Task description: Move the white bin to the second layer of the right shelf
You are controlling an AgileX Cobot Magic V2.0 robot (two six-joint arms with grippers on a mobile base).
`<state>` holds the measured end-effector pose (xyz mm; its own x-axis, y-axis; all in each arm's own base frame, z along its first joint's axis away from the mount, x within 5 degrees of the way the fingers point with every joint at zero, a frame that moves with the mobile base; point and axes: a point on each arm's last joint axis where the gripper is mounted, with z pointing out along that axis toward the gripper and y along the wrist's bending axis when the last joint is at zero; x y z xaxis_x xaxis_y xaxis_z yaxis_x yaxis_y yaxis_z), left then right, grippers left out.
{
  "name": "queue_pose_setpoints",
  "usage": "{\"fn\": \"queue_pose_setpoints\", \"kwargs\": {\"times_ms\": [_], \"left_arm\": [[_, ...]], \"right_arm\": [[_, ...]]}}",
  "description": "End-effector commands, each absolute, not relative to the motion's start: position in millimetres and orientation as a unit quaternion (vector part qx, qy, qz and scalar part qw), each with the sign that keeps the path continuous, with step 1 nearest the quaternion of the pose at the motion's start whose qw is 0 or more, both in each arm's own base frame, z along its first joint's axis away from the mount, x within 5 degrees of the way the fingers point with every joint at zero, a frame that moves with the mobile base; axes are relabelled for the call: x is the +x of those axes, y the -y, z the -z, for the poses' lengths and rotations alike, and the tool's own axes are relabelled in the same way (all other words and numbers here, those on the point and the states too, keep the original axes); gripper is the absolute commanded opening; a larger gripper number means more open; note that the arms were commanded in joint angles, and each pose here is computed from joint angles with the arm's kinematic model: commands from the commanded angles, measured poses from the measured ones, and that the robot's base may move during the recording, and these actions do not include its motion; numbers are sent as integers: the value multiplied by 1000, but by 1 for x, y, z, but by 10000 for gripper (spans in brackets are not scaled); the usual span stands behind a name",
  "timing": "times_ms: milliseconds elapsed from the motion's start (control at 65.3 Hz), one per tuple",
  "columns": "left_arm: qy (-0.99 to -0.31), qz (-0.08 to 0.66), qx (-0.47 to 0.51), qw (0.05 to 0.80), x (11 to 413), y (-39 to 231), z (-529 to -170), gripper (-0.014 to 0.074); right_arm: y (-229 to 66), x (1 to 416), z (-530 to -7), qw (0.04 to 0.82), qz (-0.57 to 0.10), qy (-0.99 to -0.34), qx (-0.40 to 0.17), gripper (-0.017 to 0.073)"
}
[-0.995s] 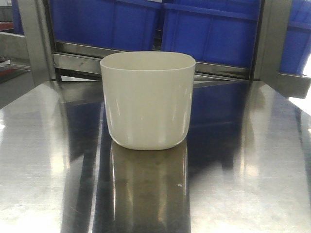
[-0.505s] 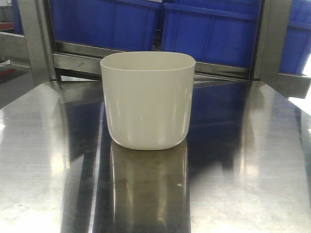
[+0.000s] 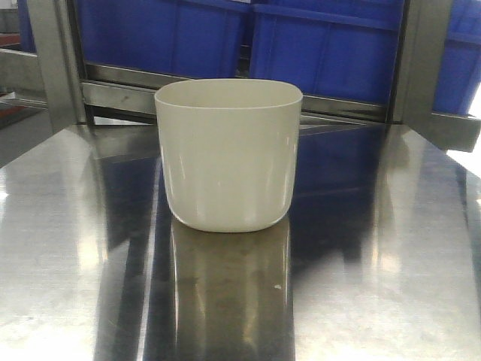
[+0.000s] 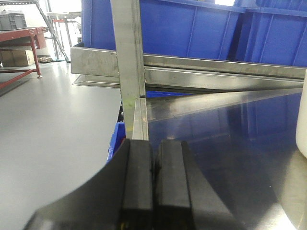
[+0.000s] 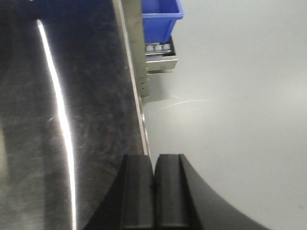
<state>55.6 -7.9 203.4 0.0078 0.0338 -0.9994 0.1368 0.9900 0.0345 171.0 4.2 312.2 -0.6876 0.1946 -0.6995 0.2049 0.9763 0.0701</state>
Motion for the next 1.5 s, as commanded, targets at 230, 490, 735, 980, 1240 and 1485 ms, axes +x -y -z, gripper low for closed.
{"fn": "queue_pose_setpoints", "kwargs": {"times_ms": [230, 490, 735, 980, 1240, 1485], "left_arm": [[-682, 40, 55, 728, 56, 8, -199, 85], [-682, 40, 55, 728, 56, 8, -199, 85], [-682, 40, 55, 728, 56, 8, -199, 85], [-682, 40, 55, 728, 56, 8, -199, 85], [-682, 40, 55, 728, 56, 8, -199, 85], [-682, 40, 55, 728, 56, 8, -199, 85]], "right_arm": [[-17, 198, -336, 412, -6, -901, 137, 307], [-25, 200, -344, 436, -19, -890, 132, 328], [-32, 204, -348, 426, 0, -898, 112, 328], [-41, 226, -351, 339, 57, -930, 130, 328], [-59, 235, -358, 338, 33, -927, 157, 328], [-88, 249, -361, 318, 9, -939, 134, 328]]}}
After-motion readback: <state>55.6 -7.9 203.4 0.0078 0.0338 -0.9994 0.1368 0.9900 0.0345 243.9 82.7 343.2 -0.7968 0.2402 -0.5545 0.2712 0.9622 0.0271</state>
